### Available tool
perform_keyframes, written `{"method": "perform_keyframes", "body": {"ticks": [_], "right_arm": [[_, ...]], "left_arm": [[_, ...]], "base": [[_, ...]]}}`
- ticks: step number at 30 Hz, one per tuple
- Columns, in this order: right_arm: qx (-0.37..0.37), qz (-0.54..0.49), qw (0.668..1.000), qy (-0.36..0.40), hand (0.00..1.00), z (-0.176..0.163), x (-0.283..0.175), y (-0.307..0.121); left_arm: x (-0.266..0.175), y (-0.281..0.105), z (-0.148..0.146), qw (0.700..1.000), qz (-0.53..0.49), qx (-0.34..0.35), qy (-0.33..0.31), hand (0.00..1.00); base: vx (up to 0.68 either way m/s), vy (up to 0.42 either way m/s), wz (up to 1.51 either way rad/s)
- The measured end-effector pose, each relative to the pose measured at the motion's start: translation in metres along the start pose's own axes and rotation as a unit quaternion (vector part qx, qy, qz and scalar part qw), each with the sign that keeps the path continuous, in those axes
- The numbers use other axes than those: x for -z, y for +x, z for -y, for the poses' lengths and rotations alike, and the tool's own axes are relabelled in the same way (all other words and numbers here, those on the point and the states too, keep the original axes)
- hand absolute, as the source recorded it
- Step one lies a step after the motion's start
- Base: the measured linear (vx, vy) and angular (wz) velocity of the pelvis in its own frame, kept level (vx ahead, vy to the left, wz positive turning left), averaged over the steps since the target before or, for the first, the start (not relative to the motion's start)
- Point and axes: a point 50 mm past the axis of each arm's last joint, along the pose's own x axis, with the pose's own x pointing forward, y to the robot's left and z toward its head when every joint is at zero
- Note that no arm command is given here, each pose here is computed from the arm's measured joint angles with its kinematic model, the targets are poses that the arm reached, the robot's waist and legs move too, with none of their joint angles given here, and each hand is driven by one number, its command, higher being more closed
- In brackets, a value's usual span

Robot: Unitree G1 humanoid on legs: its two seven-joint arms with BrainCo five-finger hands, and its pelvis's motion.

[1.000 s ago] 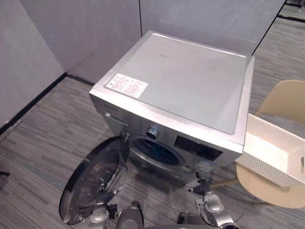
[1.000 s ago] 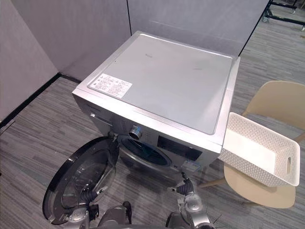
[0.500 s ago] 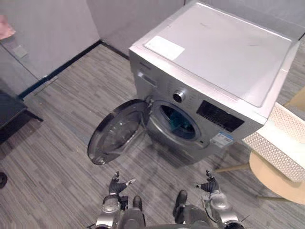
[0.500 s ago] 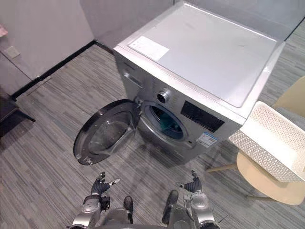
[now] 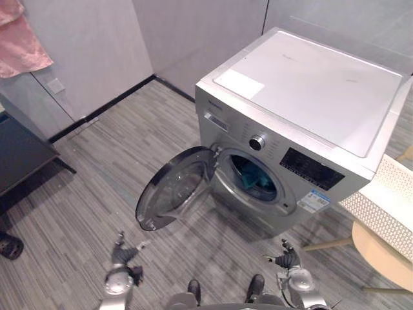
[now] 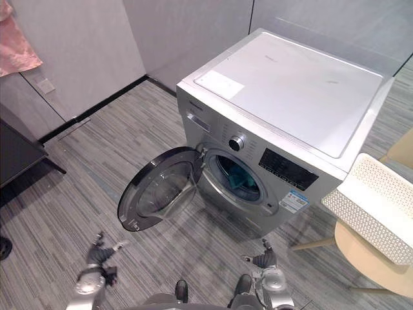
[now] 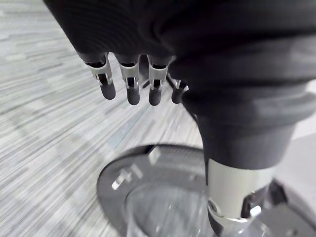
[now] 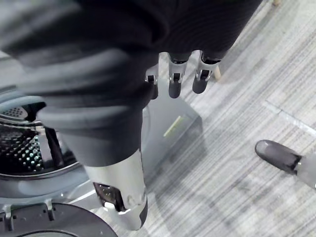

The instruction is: Pick up the laundry basket with both hands and put the clothes into the washing machine.

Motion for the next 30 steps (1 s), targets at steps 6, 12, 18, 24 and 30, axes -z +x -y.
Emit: {"method": "perform_keyframes", "body": {"ticks": [6, 12, 18, 24, 30], "right_arm": [[-0.005, 0.021, 1.0, 0.003, 0.0, -0.004, -0.027, 0.013], [-0.007, 0.059, 0.998, 0.006, 0.0, -0.014, -0.058, 0.019], [0.008, 0.096, 0.995, 0.02, 0.0, -0.015, -0.081, 0.02], [0.029, 0.158, 0.986, 0.046, 0.0, -0.008, -0.125, 0.022], [0.035, 0.182, 0.98, 0.067, 0.0, -0.005, -0.14, 0.021]], "left_arm": [[-0.077, 0.044, -0.023, 0.994, 0.097, -0.045, 0.002, 0.0], [-0.144, 0.068, -0.041, 0.984, 0.157, -0.084, 0.001, 0.0], [-0.238, 0.07, -0.033, 0.962, 0.262, -0.078, -0.014, 0.0], [-0.32, 0.052, -0.028, 0.931, 0.354, -0.074, -0.036, 0.0], [-0.332, 0.047, -0.025, 0.925, 0.373, -0.073, -0.013, 0.0]], "base": [[-0.02, -0.004, 0.01], [-0.1, 0.007, -0.15], [-0.14, 0.005, -0.19], [-0.1, -0.01, -0.05], [0.03, 0.036, -0.01]]}}
